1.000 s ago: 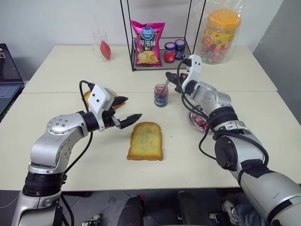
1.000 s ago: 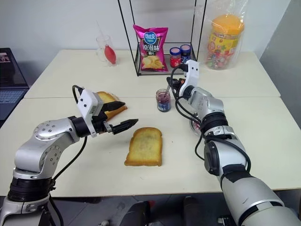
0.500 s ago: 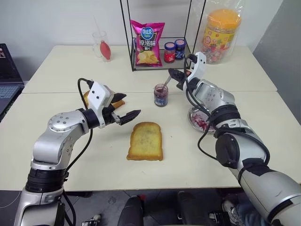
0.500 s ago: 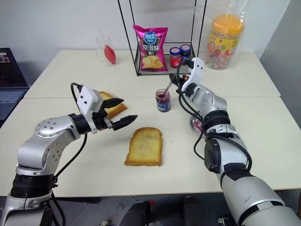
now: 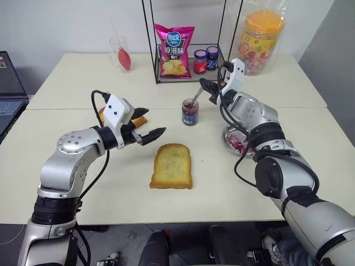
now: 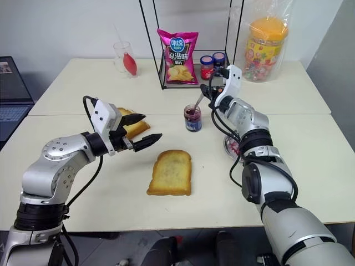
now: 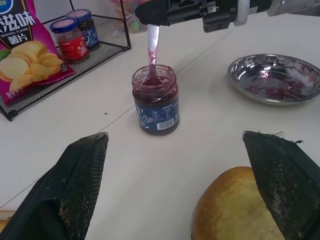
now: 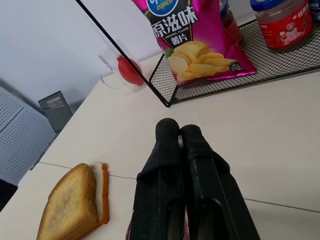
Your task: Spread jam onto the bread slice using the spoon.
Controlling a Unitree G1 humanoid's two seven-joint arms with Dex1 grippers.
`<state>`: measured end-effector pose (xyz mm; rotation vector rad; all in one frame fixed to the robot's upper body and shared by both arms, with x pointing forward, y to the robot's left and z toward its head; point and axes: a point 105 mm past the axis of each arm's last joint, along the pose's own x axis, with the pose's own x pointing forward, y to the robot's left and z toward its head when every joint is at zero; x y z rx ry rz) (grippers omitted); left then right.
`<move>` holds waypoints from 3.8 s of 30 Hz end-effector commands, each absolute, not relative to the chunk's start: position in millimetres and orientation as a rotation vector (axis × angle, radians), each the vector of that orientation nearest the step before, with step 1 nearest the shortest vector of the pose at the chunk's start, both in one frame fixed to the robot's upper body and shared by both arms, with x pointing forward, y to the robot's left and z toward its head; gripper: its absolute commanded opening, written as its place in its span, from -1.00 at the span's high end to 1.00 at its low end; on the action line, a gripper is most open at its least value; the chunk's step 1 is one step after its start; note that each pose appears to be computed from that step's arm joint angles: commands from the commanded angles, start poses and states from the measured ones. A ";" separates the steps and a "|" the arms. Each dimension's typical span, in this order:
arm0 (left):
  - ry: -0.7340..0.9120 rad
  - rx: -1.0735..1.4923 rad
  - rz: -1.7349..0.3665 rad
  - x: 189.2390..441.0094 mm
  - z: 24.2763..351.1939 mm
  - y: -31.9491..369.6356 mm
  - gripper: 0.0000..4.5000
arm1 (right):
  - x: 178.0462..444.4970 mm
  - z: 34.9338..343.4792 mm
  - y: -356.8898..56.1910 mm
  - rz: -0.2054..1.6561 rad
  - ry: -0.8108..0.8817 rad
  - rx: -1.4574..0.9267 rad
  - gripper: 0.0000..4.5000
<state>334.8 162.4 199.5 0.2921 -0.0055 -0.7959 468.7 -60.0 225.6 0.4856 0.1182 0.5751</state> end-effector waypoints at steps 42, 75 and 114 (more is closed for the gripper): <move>-0.060 0.326 -0.812 335.0 212.7 155.9 -1.00 | 465.4 263.0 -78.0 0.583 0.044 0.644 1.00; -0.073 0.294 -0.861 332.7 215.0 148.2 -1.00 | 464.1 257.7 -96.2 0.544 0.094 0.795 1.00; 0.166 0.368 -0.891 224.7 143.6 197.2 -1.00 | 321.9 196.4 7.6 0.987 0.201 0.423 1.00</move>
